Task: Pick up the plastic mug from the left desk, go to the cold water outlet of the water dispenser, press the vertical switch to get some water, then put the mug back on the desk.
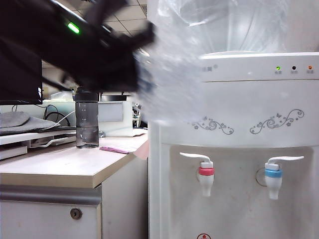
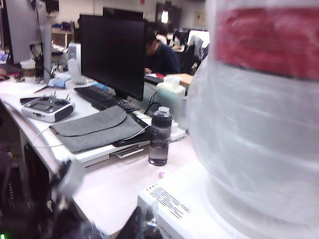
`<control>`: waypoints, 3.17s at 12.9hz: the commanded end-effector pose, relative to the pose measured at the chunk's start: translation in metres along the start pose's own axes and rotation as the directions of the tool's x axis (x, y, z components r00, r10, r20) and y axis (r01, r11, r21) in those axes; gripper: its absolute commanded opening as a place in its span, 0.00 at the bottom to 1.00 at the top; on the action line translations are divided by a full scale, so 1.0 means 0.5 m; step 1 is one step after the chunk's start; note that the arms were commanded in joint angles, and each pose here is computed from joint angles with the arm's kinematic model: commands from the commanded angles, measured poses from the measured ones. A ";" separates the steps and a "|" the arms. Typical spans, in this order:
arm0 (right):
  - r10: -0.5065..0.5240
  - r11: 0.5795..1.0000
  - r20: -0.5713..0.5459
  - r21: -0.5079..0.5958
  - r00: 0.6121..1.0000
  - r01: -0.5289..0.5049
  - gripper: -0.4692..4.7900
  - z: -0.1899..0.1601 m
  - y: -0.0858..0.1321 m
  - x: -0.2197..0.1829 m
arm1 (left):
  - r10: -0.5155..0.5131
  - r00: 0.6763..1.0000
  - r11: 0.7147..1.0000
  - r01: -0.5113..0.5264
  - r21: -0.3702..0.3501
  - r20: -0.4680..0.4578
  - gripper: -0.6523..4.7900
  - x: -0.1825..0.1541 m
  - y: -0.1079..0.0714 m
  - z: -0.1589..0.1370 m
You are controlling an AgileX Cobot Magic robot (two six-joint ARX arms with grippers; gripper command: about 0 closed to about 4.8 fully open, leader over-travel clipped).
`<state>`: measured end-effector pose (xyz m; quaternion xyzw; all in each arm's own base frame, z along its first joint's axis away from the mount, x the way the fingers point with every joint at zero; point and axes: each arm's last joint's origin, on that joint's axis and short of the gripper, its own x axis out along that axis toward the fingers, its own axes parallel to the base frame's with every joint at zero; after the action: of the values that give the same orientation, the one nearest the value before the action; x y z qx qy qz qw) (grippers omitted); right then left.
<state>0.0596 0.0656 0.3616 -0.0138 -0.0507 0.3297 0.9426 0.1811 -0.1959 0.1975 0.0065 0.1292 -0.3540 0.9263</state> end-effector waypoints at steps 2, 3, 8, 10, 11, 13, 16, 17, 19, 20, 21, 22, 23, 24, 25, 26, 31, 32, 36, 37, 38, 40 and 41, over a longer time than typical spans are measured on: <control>-0.001 1.000 -0.048 -0.015 0.999 0.000 0.09 -0.009 -0.002 -0.010 | -0.037 0.999 0.999 0.037 0.005 0.038 0.11 0.049 -0.034 -0.046; -0.001 1.000 -0.054 -0.016 0.999 0.000 0.09 -0.010 -0.002 -0.011 | -0.024 0.999 1.000 0.024 0.004 0.033 0.11 0.063 -0.039 -0.067; 0.002 1.000 -0.101 -0.027 0.995 -0.005 0.09 -0.020 -0.001 -0.012 | -0.012 0.999 1.000 0.013 -0.023 0.042 0.11 0.114 -0.045 -0.157; 0.002 1.000 -0.108 -0.028 0.994 -0.005 0.09 -0.021 -0.001 -0.012 | 0.012 0.999 1.000 -0.011 -0.023 0.046 0.11 0.125 -0.047 -0.182; 0.003 1.000 -0.118 -0.031 0.993 -0.007 0.09 -0.023 -0.001 -0.012 | 0.004 0.999 1.000 -0.004 -0.020 0.036 0.11 0.133 -0.049 -0.190; 0.004 0.999 -0.147 -0.037 0.989 -0.010 0.09 -0.029 -0.001 -0.013 | -0.004 0.999 1.000 0.004 -0.019 0.039 0.11 0.152 -0.056 -0.192; -0.017 0.999 -0.150 -0.041 0.988 0.011 0.09 -0.029 -0.002 -0.013 | -0.077 0.995 0.997 0.078 -0.015 0.060 0.11 0.239 -0.082 -0.193; -0.021 0.999 -0.150 -0.042 0.988 0.015 0.09 -0.029 -0.002 -0.013 | -0.082 0.995 0.996 0.083 -0.015 0.053 0.11 0.240 -0.083 -0.196; -0.029 0.999 -0.150 -0.043 0.988 0.023 0.09 -0.029 -0.003 -0.013 | -0.112 0.993 0.993 0.113 -0.018 0.041 0.11 0.239 -0.088 -0.199; -0.045 0.998 -0.151 -0.046 0.987 0.039 0.09 -0.029 -0.004 -0.013 | -0.112 0.993 0.993 0.113 -0.018 0.041 0.11 0.239 -0.088 -0.199; -0.050 0.998 -0.151 -0.046 0.987 0.044 0.09 -0.029 -0.004 -0.013 | -0.112 0.993 0.993 0.113 -0.018 0.041 0.11 0.239 -0.088 -0.199; -0.050 0.998 -0.151 -0.046 0.987 0.044 0.09 -0.029 -0.004 -0.013 | -0.112 0.993 0.993 0.113 -0.018 0.041 0.11 0.239 -0.088 -0.199; -0.050 0.998 -0.151 -0.046 0.987 0.044 0.09 -0.029 -0.004 -0.013 | -0.112 0.993 0.993 0.113 -0.018 0.041 0.11 0.239 -0.088 -0.199; -0.050 0.998 -0.152 -0.046 0.987 0.044 0.09 -0.029 -0.004 -0.013 | -0.112 0.993 0.993 0.113 -0.018 0.041 0.11 0.239 -0.088 -0.199; -0.050 0.998 -0.152 -0.046 0.987 0.044 0.09 -0.029 -0.004 -0.013 | -0.112 0.993 0.993 0.113 -0.018 0.041 0.11 0.239 -0.088 -0.199; -0.051 0.998 -0.152 -0.047 0.987 0.044 0.09 -0.029 -0.004 -0.013 | -0.112 0.993 0.993 0.113 -0.018 0.041 0.11 0.239 -0.088 -0.199; -0.053 0.998 -0.174 -0.053 0.983 0.045 0.09 -0.034 -0.004 -0.014 | -0.100 0.995 0.993 0.100 0.068 -0.010 0.11 0.240 -0.086 -0.209; -0.053 0.998 -0.174 -0.053 0.983 0.045 0.09 -0.034 -0.004 -0.014 | -0.086 0.996 0.993 0.087 0.082 -0.012 0.11 0.241 -0.086 -0.210; -0.052 0.998 -0.180 -0.055 0.982 0.043 0.09 -0.035 -0.004 -0.014 | -0.085 0.996 0.992 0.087 0.086 -0.029 0.11 0.244 -0.089 -0.227; -0.049 0.998 -0.180 -0.054 0.982 0.040 0.09 -0.035 -0.004 -0.014 | -0.075 0.997 0.993 0.076 0.085 -0.020 0.11 0.246 -0.088 -0.232; -0.049 0.998 -0.180 -0.054 0.983 0.040 0.09 -0.035 -0.004 -0.014 | -0.078 0.997 0.993 0.079 0.085 -0.014 0.11 0.247 -0.089 -0.238; -0.048 0.998 -0.180 -0.054 0.983 0.039 0.09 -0.035 -0.004 -0.015 | -0.047 0.999 0.995 0.044 0.084 0.025 0.11 0.285 -0.107 -0.268; -0.044 0.998 -0.179 -0.053 0.983 0.035 0.09 -0.035 -0.004 -0.015 | -0.032 0.999 0.996 0.028 0.081 0.042 0.11 0.300 -0.109 -0.269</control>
<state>0.0575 0.0603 0.3420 -0.0689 0.0327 0.3047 0.9494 0.2178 -0.3161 0.0324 0.0433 0.1150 -0.3803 0.9167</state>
